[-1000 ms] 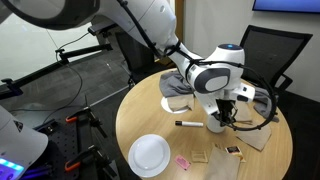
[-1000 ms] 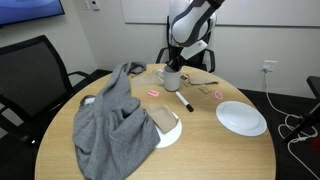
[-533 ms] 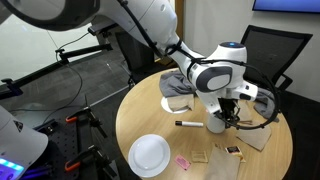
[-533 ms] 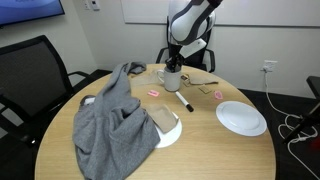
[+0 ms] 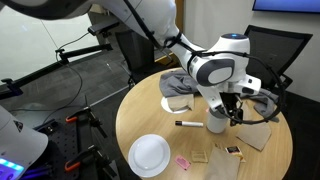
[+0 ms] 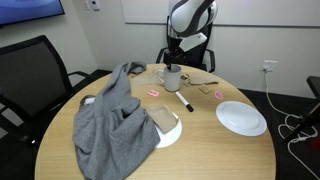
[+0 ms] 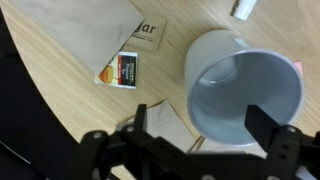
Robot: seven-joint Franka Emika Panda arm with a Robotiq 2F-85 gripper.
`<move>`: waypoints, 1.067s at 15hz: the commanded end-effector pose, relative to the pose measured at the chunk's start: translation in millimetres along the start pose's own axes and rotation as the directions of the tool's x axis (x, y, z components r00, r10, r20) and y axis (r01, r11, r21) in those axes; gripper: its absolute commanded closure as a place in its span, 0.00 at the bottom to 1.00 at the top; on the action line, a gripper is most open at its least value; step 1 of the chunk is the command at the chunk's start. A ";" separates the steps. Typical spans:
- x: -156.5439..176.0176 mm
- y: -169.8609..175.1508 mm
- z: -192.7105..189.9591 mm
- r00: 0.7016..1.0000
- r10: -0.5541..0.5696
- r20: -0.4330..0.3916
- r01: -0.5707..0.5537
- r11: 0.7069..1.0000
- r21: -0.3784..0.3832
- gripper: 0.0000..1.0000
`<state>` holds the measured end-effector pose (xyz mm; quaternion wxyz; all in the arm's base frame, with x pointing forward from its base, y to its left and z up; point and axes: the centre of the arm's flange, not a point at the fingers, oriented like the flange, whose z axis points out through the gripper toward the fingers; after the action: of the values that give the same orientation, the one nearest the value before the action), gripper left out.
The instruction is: Move the mug to the right, pick the pen and put it in the mug
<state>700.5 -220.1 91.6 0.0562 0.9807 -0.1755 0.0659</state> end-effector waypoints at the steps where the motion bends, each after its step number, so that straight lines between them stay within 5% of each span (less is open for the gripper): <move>1: -26.1 7.4 -46.6 1.000 -0.008 0.008 0.008 0.999 0.045 0.00; 8: -67.1 20.7 -108.9 0.999 -0.016 0.046 0.014 0.999 0.050 0.00; 16: -139.9 21.1 -148.8 0.992 0.098 0.081 -0.106 0.988 0.109 0.00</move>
<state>587.1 -192.2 202.8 0.0114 0.9791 -0.2005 0.0317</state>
